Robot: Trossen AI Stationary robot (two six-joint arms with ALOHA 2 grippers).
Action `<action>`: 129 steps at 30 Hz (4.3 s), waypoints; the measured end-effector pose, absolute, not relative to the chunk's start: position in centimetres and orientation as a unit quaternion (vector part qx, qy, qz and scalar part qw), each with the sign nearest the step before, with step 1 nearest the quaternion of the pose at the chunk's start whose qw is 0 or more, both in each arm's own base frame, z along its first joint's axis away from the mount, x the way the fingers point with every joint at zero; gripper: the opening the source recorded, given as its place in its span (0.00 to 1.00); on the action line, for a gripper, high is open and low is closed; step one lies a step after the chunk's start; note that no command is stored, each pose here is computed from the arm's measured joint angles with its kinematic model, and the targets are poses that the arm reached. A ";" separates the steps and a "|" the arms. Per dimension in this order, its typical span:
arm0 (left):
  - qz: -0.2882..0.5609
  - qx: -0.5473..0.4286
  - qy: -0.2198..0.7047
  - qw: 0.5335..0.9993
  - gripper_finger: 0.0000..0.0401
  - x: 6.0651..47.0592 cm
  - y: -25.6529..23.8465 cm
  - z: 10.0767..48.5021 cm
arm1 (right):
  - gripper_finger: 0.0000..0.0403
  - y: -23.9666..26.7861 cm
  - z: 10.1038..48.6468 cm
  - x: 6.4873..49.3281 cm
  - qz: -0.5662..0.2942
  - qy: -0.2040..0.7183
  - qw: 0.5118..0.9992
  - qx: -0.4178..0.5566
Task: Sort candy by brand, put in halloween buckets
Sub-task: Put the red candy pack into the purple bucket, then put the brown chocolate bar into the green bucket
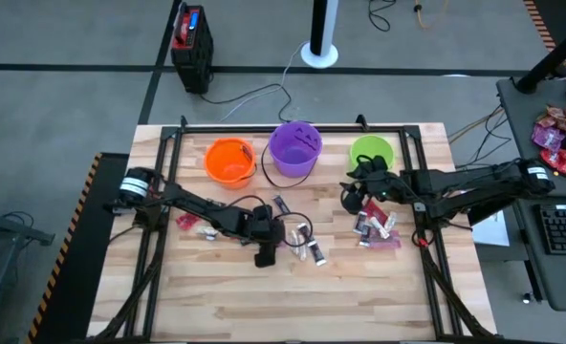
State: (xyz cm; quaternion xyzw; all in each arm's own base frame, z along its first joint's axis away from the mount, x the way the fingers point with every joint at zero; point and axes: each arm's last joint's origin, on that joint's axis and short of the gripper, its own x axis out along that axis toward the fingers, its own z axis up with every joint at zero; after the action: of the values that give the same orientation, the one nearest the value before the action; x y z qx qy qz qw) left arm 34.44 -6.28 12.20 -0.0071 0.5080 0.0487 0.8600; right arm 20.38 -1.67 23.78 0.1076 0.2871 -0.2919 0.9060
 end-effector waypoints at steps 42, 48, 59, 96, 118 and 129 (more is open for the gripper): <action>0.106 0.234 0.232 0.938 0.00 31.8 0.6 28.3 | 0.44 -1.7 23.4 20.6 -0.289 0.277 0.910 0.105; 0.149 0.181 0.246 0.940 0.00 31.7 8.6 27.4 | 0.44 -1.7 23.4 20.6 -0.289 0.278 0.910 0.103; 0.127 0.117 0.372 0.912 0.00 35.2 14.5 24.7 | 0.44 -1.8 23.4 20.6 -0.306 0.273 0.907 0.099; 0.077 0.133 0.337 0.929 0.24 33.1 8.7 30.5 | 0.44 -0.8 23.6 19.9 -0.216 0.361 0.856 0.300; 0.071 0.094 0.176 0.977 0.24 24.3 1.4 29.8 | 0.44 0.4 16.0 21.2 -0.357 0.563 0.638 0.385; 0.078 0.094 0.187 0.975 0.24 23.8 1.4 28.5 | 0.44 0.4 13.8 22.8 -0.357 0.573 0.637 0.373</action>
State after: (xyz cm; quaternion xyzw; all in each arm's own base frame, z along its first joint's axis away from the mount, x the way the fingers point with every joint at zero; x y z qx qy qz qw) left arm 23.80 1.44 28.55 0.0945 0.1867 0.0780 0.9748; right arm 22.80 0.42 13.84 0.3729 0.5727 -0.3570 0.6368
